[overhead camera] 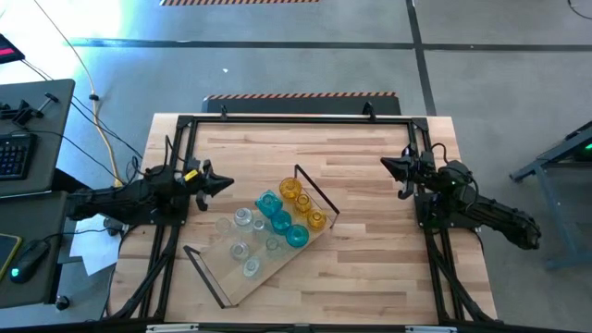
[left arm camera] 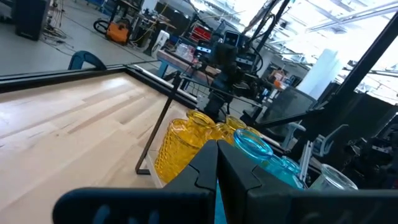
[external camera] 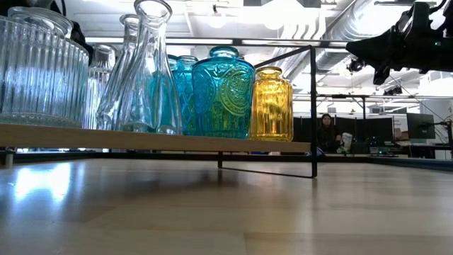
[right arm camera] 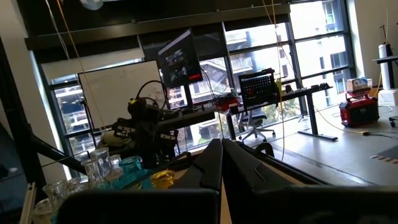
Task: Sort vases onto shelf
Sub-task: Return to Home Position
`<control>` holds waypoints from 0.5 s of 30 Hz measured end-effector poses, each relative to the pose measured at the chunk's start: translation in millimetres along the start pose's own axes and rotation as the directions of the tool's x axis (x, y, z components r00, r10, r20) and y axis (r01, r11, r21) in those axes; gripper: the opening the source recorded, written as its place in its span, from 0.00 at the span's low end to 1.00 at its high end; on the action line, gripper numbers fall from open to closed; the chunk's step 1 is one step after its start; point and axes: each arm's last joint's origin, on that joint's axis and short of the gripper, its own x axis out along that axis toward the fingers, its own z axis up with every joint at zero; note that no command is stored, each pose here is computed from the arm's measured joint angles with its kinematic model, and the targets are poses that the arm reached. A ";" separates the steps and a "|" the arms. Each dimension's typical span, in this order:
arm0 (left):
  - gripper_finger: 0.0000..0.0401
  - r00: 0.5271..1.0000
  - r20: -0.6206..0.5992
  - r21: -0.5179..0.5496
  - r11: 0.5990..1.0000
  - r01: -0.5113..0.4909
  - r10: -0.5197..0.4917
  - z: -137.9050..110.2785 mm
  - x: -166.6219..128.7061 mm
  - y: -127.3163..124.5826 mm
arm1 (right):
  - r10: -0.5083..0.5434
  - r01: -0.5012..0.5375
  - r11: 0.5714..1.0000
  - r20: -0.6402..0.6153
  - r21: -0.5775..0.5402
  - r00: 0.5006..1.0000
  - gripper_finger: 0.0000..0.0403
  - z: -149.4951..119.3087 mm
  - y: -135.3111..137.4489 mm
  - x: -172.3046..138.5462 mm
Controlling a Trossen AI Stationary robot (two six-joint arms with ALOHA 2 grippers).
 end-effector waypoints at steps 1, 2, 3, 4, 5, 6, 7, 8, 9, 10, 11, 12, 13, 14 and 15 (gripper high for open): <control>0.00 1.000 0.000 0.000 1.000 0.001 -0.001 0.0 0.0 0.0 | 0.000 0.000 1.000 0.000 0.000 1.000 0.00 0.0 0.0 0.0; 0.00 1.000 -0.001 0.000 1.000 0.000 0.000 -0.1 0.1 0.0 | 0.000 0.000 1.000 0.000 0.000 1.000 0.00 0.0 0.0 0.0; 0.00 1.000 -0.003 0.000 1.000 -0.002 0.002 -0.3 0.3 0.1 | 0.000 0.000 1.000 0.000 0.000 1.000 0.00 0.0 0.0 0.0; 0.00 1.000 -0.008 0.000 1.000 -0.004 0.004 -0.6 0.6 0.3 | 0.000 0.000 1.000 0.000 0.000 1.000 0.00 0.0 0.0 0.0; 0.00 1.000 -0.012 0.000 1.000 -0.006 0.006 -1.0 0.7 0.5 | 0.000 0.000 1.000 0.000 0.000 1.000 0.00 0.0 0.0 0.0; 0.00 1.000 -0.012 0.000 1.000 -0.006 0.006 -1.0 0.7 0.5 | 0.000 0.000 1.000 0.000 0.000 1.000 0.00 0.0 0.0 0.0; 0.00 1.000 -0.009 0.000 1.000 -0.005 0.005 -0.7 0.6 0.4 | 0.000 0.000 1.000 0.000 0.000 1.000 0.00 0.0 0.0 0.0; 0.00 1.000 -0.009 0.000 1.000 -0.005 0.005 -0.7 0.6 0.4 | 0.000 0.000 1.000 0.000 0.000 1.000 0.00 0.0 0.0 0.0; 0.00 1.000 -0.010 0.000 1.000 -0.005 0.005 -0.8 0.6 0.4 | 0.000 0.000 1.000 0.000 0.000 1.000 0.00 0.0 0.0 0.0; 0.00 1.000 -0.010 0.000 1.000 -0.005 0.005 -0.8 0.6 0.4 | 0.000 0.000 1.000 0.000 0.000 1.000 0.00 0.0 0.0 0.0; 0.00 1.000 -0.009 0.000 1.000 -0.005 0.005 -0.8 0.6 0.4 | 0.000 0.000 1.000 0.000 0.000 1.000 0.00 0.0 0.0 0.0; 0.00 1.000 -0.010 0.000 1.000 -0.005 0.005 -0.8 0.6 0.4 | 0.000 0.000 1.000 0.000 0.000 1.000 0.00 0.0 0.0 0.0; 0.00 1.000 -0.009 0.000 1.000 -0.005 0.005 -0.7 0.6 0.4 | 0.000 0.000 1.000 0.000 0.000 1.000 0.00 0.0 0.0 0.0; 0.00 1.000 -0.009 0.000 1.000 -0.005 0.005 -0.7 0.6 0.4 | 0.000 0.000 1.000 0.000 0.000 1.000 0.00 0.0 0.0 0.0; 0.00 1.000 -0.009 0.000 1.000 -0.005 0.005 -0.8 0.6 0.4 | 0.000 0.000 1.000 0.000 0.000 1.000 0.00 0.0 0.0 0.0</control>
